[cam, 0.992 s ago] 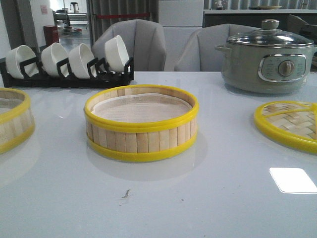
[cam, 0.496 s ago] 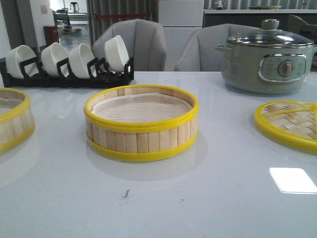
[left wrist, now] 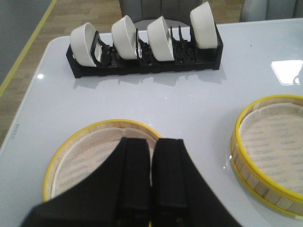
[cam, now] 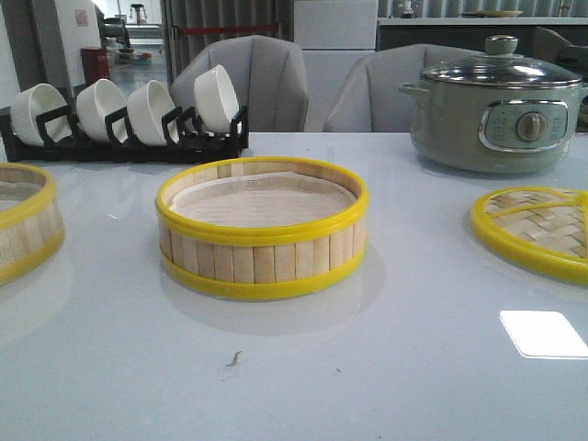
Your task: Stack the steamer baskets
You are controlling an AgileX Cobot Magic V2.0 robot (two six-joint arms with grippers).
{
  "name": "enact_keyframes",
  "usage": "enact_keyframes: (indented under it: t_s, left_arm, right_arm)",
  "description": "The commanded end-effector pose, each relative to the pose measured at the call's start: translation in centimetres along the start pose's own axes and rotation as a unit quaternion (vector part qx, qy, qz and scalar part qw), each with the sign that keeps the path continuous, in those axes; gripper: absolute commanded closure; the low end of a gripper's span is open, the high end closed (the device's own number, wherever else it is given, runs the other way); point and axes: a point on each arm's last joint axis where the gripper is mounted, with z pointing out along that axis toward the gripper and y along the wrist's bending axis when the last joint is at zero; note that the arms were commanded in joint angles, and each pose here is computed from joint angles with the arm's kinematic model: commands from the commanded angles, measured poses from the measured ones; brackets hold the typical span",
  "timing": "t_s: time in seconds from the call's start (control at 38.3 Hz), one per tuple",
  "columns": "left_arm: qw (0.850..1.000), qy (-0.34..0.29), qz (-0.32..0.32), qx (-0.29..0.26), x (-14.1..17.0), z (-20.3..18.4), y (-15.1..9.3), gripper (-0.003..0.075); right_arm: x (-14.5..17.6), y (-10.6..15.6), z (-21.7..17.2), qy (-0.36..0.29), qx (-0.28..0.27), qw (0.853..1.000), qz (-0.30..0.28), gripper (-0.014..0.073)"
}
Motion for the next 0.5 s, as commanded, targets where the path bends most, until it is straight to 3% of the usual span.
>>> enact_keyframes:
  t_s: [0.0,0.13,0.23,0.34,0.42,0.47]
  left_arm:
    - [0.997,-0.07,0.012,-0.005,-1.9,-0.9,0.1,0.0633]
    - [0.997,-0.071,0.013,-0.006,-1.9,-0.9,0.1,0.0633]
    - [0.997,-0.071,0.016,-0.008,-1.9,-0.9,0.1,0.0633]
    - [0.997,-0.07,0.024,-0.013,-1.9,-0.9,0.2,0.0633]
    - [0.997,-0.069,0.024,-0.013,-1.9,-0.9,0.2,0.0633]
    - [0.997,-0.068,0.024,-0.013,-1.9,-0.9,0.2,0.0633]
  right_arm:
    - [-1.4,0.1,-0.3,-0.062,-0.001,0.998,-0.002,0.0548]
    - [-1.6,0.1,-0.3,-0.071,0.001,0.997,-0.01,0.0548]
    - [-2.1,0.1,-0.4,-0.1,0.005,0.993,-0.063,0.0548]
    - [-3.1,0.2,-0.7,-0.154,0.002,0.986,-0.062,0.0548]
    - [-4.4,0.4,-1.2,-0.215,-0.011,0.976,-0.023,0.0548]
    - [-5.3,0.5,-1.5,-0.222,-0.013,0.975,-0.017,0.0548]
